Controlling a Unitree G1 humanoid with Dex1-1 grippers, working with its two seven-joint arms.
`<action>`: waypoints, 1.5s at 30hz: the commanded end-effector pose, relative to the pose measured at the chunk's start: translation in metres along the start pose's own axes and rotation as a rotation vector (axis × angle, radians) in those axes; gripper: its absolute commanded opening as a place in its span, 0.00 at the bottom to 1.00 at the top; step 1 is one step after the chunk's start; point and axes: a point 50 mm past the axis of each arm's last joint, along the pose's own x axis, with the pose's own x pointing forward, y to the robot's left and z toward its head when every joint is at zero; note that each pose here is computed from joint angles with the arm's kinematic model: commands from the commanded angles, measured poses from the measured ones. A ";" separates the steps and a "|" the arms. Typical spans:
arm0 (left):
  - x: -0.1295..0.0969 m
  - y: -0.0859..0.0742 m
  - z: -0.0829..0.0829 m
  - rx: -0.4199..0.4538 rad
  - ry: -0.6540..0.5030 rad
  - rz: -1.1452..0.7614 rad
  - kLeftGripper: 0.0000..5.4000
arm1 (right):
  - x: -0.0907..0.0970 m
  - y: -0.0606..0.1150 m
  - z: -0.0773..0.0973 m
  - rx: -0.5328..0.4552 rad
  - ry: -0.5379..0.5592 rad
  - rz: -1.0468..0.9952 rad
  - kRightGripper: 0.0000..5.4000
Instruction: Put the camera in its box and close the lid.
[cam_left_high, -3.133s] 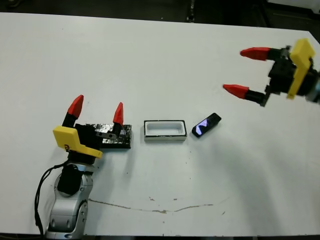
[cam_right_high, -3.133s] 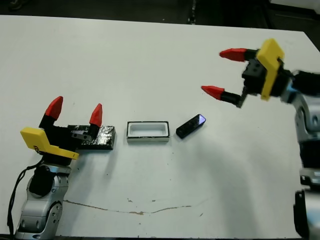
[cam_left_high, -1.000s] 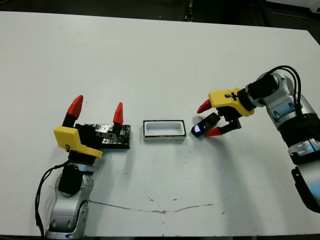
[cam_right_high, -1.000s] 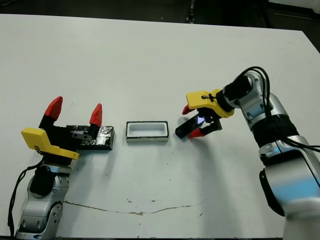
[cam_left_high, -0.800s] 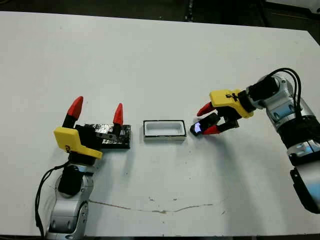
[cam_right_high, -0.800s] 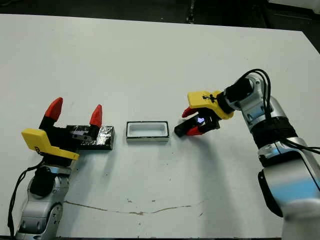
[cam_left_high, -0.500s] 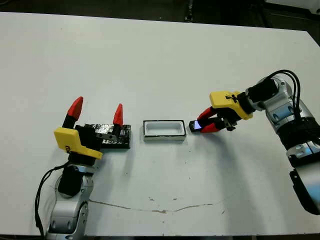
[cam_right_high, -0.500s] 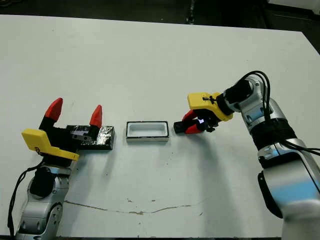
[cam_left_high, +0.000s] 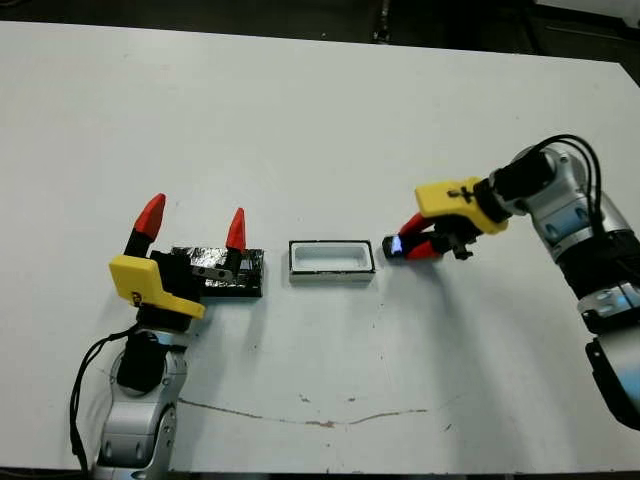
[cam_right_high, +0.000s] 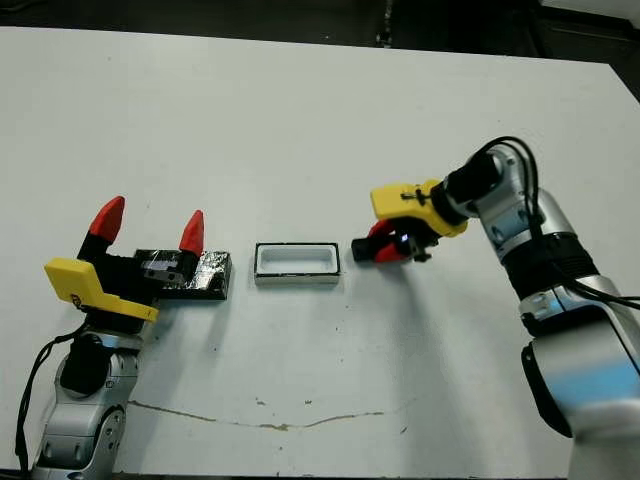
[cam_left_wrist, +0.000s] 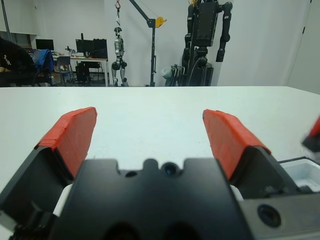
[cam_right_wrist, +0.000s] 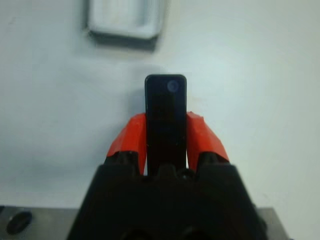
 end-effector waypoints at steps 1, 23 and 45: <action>-0.003 -0.001 -0.003 -0.012 0.025 0.006 1.00 | -0.013 -0.008 0.008 0.093 -0.137 -0.109 0.31; -0.003 -0.003 -0.004 -0.017 0.024 0.005 1.00 | 0.049 0.018 0.065 0.319 -0.403 0.005 0.31; -0.003 -0.002 -0.004 -0.018 0.027 -0.001 1.00 | 0.070 0.034 0.065 0.302 -0.262 0.105 0.31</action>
